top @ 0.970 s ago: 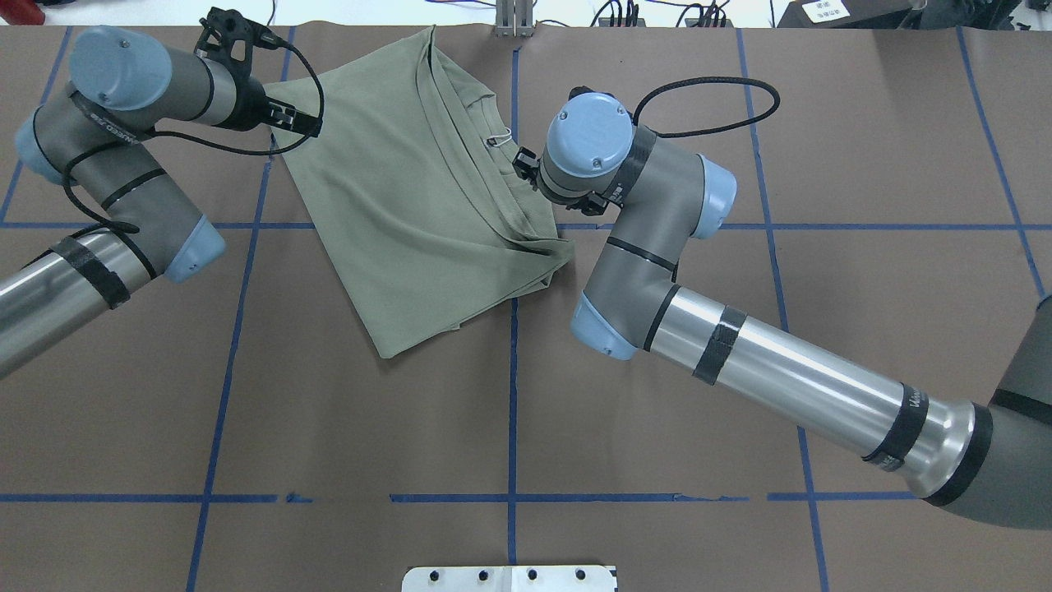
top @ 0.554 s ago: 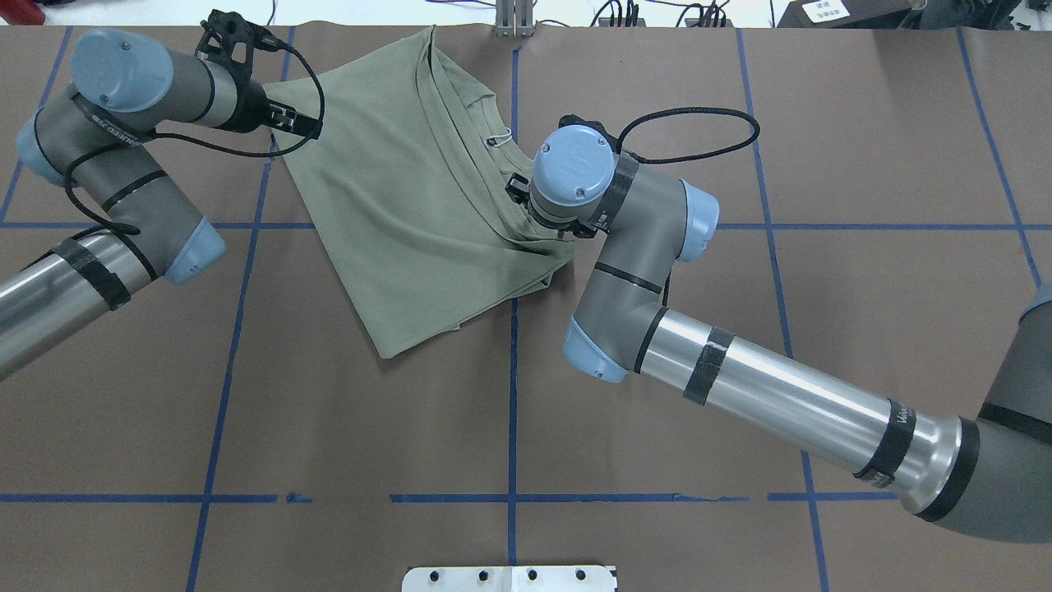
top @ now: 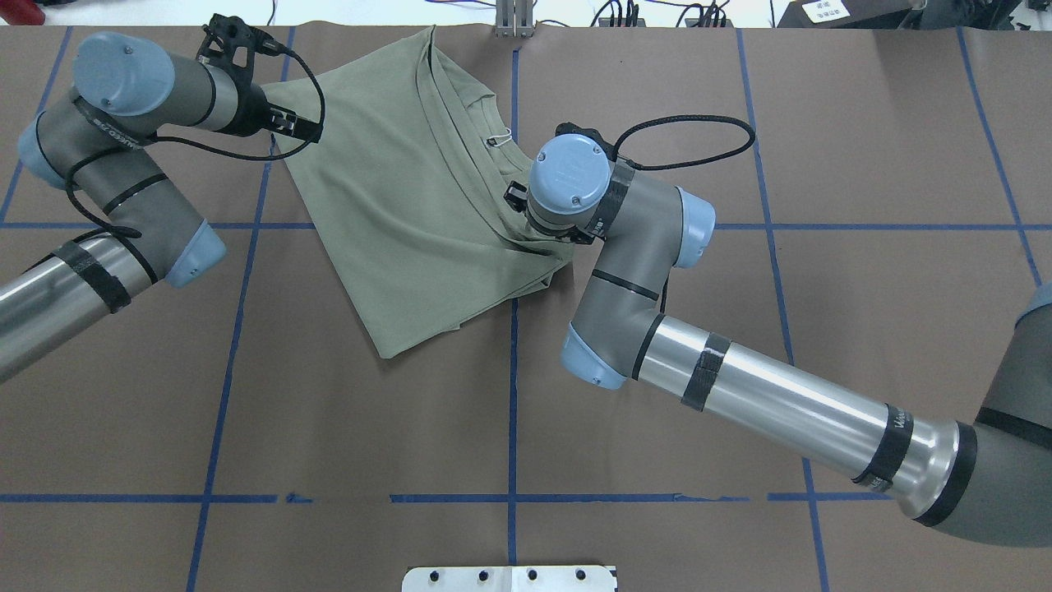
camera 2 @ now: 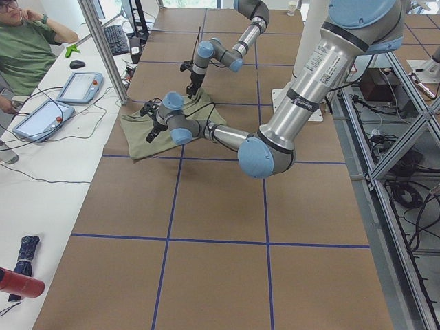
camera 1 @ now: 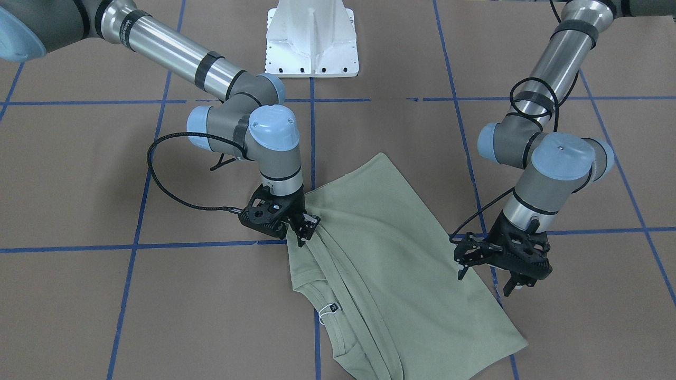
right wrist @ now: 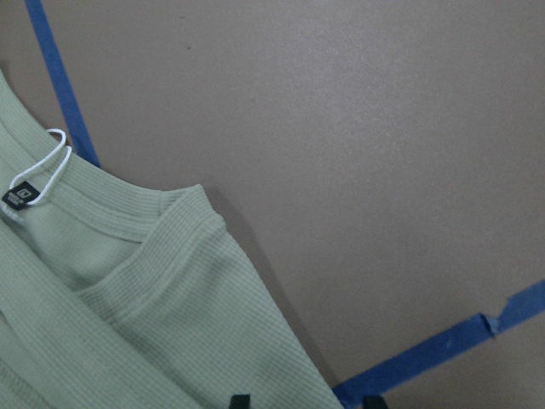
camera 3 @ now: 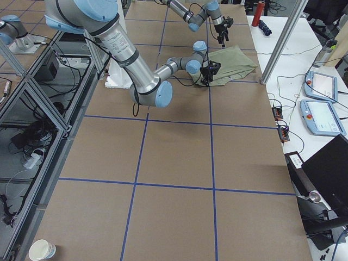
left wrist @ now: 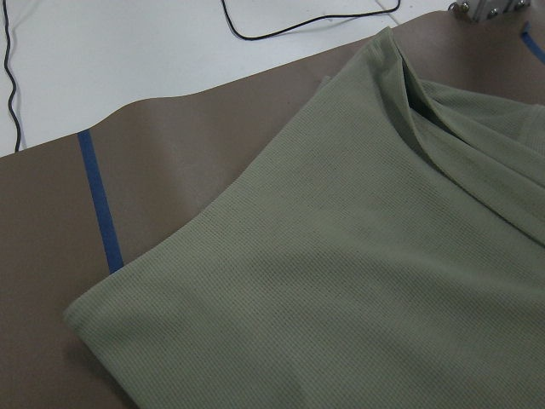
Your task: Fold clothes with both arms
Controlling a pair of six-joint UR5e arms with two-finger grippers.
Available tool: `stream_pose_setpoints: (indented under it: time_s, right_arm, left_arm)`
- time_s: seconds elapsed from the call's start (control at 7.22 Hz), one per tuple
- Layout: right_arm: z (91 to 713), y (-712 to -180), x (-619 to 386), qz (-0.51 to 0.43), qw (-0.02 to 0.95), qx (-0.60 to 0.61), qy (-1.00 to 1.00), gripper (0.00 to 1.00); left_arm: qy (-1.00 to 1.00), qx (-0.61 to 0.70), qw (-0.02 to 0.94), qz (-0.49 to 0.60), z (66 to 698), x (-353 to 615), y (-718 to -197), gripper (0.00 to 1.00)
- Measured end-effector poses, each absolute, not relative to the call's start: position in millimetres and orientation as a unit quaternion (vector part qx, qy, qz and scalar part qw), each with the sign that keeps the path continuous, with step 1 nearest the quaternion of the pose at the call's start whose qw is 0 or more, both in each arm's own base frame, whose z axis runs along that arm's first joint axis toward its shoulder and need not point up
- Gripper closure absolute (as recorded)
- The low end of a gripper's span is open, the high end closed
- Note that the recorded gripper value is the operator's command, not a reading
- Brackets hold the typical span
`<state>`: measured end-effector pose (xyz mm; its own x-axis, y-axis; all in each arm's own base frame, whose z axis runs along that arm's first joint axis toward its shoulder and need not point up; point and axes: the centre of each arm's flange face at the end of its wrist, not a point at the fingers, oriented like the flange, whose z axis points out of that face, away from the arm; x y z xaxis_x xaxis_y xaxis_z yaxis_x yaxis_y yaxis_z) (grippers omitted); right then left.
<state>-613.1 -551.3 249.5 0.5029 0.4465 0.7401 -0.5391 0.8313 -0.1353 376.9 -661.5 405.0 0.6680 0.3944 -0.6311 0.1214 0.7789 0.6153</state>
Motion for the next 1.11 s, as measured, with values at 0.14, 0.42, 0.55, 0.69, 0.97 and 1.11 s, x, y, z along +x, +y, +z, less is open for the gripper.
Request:
stream_pose_setpoints:
  time_s: [0.14,0.42,0.55,0.69,0.97,1.11]
  right_arm:
    - [250,-551,-613,0.282,0.867,0.057,-0.407,0.46]
    - [251,-550,-614,0.273,0.873,0.059,-0.399,0.74]
    - [251,-550,-614,0.271,0.875,0.06,-0.397,1.0]
    - [249,-551,-614,0.27,0.875,0.061,-0.397,1.0]
    - [244,-552,-613,0.272,0.877,0.06,-0.392,1.0]
    - [239,-551,-612,0.272,0.878,0.059,-0.389,1.0]
  left_arm:
    - [0.399,0.322,0.855,0.08,407,377,-661,0.0]
    - [0.399,0.32,0.856,0.081,409,379,-659,0.0]
    - [0.398,0.319,0.856,0.081,410,379,-658,0.0]
    - [0.398,0.319,0.856,0.081,412,379,-658,0.0]
    - [0.397,0.319,0.857,0.081,412,379,-658,0.0]
    - [0.398,0.319,0.856,0.082,412,380,-657,0.0]
